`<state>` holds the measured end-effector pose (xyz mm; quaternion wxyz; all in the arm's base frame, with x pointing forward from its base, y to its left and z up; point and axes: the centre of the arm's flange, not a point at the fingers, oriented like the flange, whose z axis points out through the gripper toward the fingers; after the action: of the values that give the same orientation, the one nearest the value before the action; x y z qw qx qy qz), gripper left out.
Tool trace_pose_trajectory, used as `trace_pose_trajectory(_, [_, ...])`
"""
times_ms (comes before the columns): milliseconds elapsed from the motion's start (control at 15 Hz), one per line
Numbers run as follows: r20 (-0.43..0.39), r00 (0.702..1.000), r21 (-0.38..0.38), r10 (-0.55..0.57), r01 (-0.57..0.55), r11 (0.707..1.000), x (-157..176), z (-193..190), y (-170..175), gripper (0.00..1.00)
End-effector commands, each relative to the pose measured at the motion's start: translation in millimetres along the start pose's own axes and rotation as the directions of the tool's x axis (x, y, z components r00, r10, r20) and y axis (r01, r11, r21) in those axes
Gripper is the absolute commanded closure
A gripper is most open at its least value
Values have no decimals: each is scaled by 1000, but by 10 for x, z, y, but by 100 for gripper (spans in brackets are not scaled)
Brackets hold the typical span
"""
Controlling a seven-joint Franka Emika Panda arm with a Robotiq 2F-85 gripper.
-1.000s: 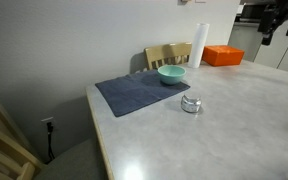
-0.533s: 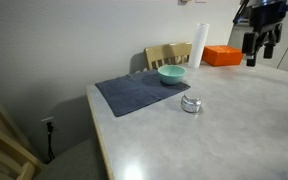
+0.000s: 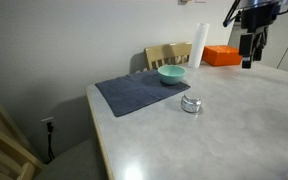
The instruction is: Remove the lid from the silver tin
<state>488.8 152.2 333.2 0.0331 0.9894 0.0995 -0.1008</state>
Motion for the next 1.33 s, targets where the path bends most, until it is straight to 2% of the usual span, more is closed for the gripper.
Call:
trace_pose_trajectory(0, [-3,1000,0,-27,27,1000,147,107,54,0])
trace_pose_trajectory(200, [-38,995,27,-91,92,995,335,224,-21,0])
trace_pose_trajectory(600, [-29,969,112,-245,247,962,628,476,-229,0])
trace_pose_trajectory(1000, [-27,941,104,-336,337,936,889,682,-435,0])
trace_pose_trajectory(1267, [-34,904,86,-426,428,900,1012,801,-622,0])
